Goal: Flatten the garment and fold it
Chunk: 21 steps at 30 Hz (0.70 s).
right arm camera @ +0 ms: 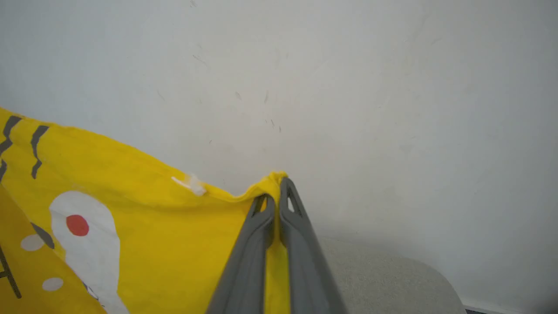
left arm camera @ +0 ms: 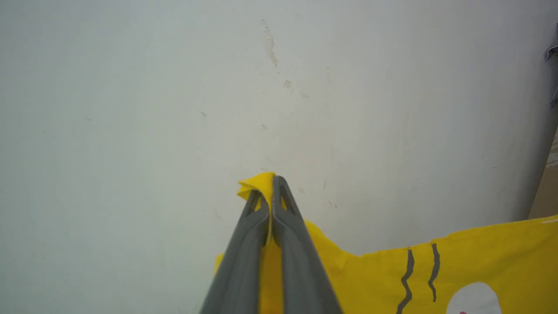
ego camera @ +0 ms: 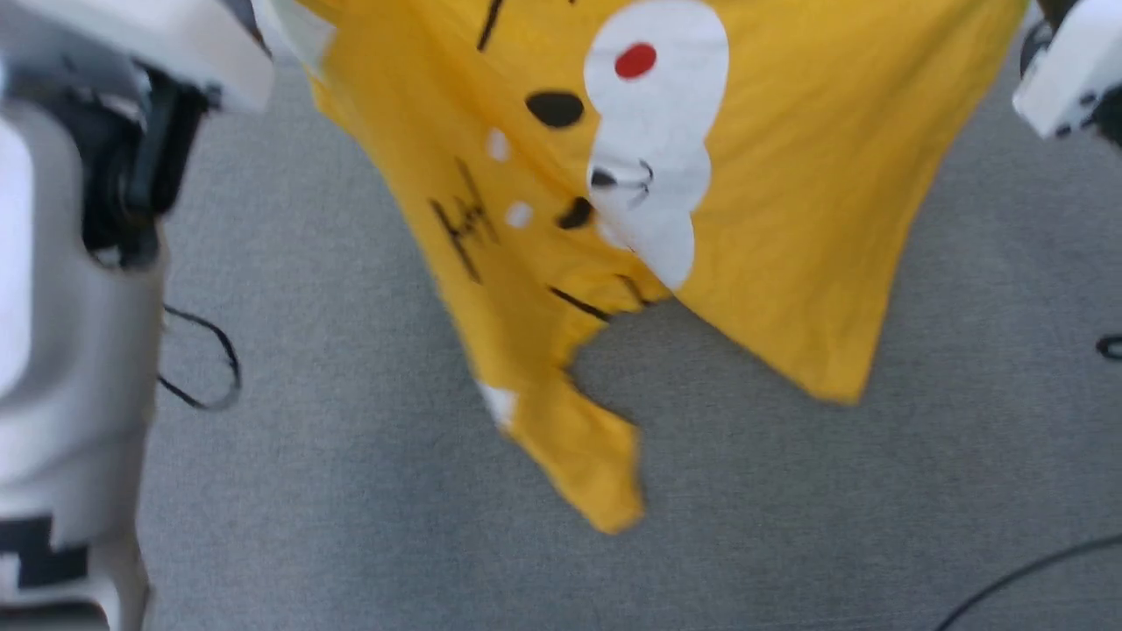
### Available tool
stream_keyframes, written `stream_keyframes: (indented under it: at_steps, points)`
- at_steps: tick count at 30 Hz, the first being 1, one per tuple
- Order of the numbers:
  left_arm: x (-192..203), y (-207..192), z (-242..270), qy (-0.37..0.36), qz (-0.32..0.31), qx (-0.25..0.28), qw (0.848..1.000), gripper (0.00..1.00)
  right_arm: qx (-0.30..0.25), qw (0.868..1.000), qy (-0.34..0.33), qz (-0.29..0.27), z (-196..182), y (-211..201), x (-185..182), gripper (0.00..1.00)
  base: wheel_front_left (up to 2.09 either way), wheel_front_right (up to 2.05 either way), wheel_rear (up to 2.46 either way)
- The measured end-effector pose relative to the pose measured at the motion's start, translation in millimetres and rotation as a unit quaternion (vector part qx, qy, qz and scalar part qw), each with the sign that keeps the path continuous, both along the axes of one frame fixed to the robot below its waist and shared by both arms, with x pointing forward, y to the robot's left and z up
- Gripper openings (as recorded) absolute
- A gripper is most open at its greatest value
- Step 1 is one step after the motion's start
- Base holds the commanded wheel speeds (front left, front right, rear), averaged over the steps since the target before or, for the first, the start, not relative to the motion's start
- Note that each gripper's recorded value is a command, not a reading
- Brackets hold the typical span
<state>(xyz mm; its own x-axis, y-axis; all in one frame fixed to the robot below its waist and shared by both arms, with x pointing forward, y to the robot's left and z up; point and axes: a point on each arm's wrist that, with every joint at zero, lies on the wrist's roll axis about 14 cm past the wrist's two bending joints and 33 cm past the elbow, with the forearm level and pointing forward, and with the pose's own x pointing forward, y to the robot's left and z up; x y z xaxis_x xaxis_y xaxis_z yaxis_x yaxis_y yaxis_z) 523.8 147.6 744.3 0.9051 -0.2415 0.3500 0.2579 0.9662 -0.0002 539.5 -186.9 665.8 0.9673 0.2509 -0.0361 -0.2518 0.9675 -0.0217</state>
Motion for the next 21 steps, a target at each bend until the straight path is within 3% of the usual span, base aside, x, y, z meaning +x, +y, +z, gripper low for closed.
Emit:
stream_keyframes:
  at_steps: [4,8,14,21]
  points:
    - [11,-12,17,0.010,-0.010,0.054,0.998,0.00,-0.006,0.999,-0.038,-0.005,40,2,-4,0.00,0.00,0.00,0.00]
    - [17,-22,30,0.023,-0.012,0.074,0.997,0.00,-0.015,0.998,-0.056,-0.002,66,10,-11,0.00,0.00,0.00,0.00]
    - [22,-52,73,-0.001,-0.038,0.037,0.999,0.00,-0.019,0.998,-0.057,-0.014,85,8,-9,0.00,0.00,0.00,0.00]
    - [46,-64,91,-0.007,-0.040,0.006,0.999,0.00,-0.020,0.999,-0.046,-0.021,84,17,20,0.00,0.00,0.00,0.00]
